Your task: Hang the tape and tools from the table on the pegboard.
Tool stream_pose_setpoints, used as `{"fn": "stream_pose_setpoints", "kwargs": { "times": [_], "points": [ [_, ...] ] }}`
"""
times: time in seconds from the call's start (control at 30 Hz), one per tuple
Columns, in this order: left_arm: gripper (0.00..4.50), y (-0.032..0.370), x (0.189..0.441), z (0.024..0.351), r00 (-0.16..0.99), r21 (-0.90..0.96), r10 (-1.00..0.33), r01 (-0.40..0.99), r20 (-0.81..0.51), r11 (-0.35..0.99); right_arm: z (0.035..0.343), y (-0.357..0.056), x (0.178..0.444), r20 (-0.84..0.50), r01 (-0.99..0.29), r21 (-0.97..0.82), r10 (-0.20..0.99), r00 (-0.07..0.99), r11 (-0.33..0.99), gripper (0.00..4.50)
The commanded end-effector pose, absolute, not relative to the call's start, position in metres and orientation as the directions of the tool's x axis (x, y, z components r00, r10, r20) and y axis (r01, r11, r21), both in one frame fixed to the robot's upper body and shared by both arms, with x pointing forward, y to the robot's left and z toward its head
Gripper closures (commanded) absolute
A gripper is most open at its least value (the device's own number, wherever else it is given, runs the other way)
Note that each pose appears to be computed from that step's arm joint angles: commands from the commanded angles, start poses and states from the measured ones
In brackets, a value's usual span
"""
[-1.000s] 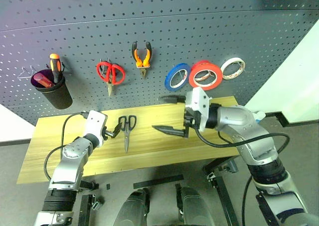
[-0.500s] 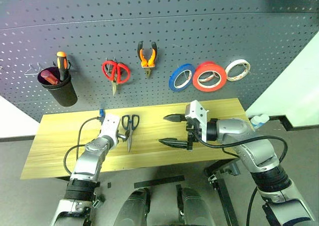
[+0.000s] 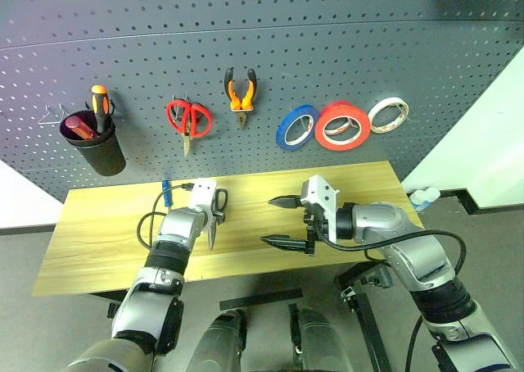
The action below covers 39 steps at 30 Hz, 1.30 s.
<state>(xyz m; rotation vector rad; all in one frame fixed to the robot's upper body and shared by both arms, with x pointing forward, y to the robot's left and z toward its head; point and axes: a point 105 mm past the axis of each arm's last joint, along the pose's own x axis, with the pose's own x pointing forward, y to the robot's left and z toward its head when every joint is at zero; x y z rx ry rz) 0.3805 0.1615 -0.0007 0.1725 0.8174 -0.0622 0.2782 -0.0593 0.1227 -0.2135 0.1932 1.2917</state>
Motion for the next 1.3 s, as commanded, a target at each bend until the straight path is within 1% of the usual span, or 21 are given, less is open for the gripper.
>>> {"fn": "stream_pose_setpoints", "kwargs": {
  "times": [0.03,0.13,0.23,0.33,0.53,0.63,0.77,1.0,1.1,1.3],
  "points": [
    [0.11,0.163,0.382,0.004,0.661,0.157,0.058,0.092,-0.748,0.983,0.133,-0.057,0.275,-0.228,-0.962,-0.090,0.935,0.270,0.256,0.01],
    [0.11,0.166,0.381,0.002,0.619,0.217,0.132,0.063,-0.774,0.974,0.131,-0.058,0.275,-0.228,-0.960,-0.087,0.932,0.281,0.268,0.01],
    [0.11,0.160,0.382,0.001,0.599,0.191,0.119,0.057,-0.792,0.980,0.130,-0.058,0.274,-0.225,-0.958,-0.085,0.932,0.286,0.274,0.01],
    [0.11,0.157,0.386,0.001,0.605,0.181,0.115,0.049,-0.788,0.982,0.130,-0.057,0.273,-0.223,-0.958,-0.084,0.932,0.287,0.275,0.01],
    [0.11,0.153,0.391,-0.001,0.573,0.113,0.092,0.001,-0.815,0.994,0.129,-0.056,0.271,-0.224,-0.959,-0.080,0.933,0.282,0.271,0.01],
    [0.11,0.155,0.394,-0.001,0.568,0.123,0.110,-0.016,-0.816,0.992,0.129,-0.057,0.269,-0.226,-0.960,-0.079,0.933,0.280,0.269,0.01],
    [0.11,0.154,0.394,-0.003,0.557,0.085,0.092,-0.039,-0.825,0.996,0.127,-0.059,0.265,-0.239,-0.964,-0.063,0.934,0.267,0.260,0.01],
    [0.11,0.154,0.394,-0.004,0.552,0.073,0.090,-0.052,-0.829,0.996,0.117,-0.078,0.269,-0.287,-0.957,-0.040,0.914,0.288,0.289,0.01],
    [0.65,0.155,0.394,-0.006,0.551,0.070,0.089,-0.056,-0.830,0.996,0.114,-0.088,0.272,-0.303,-0.950,-0.036,0.903,0.305,0.309,0.00],
    [2.74,0.156,0.396,-0.004,0.563,0.061,0.090,-0.070,-0.821,0.996,0.109,-0.107,0.268,-0.334,-0.948,-0.007,0.892,0.303,0.319,0.00]
  ]
}}
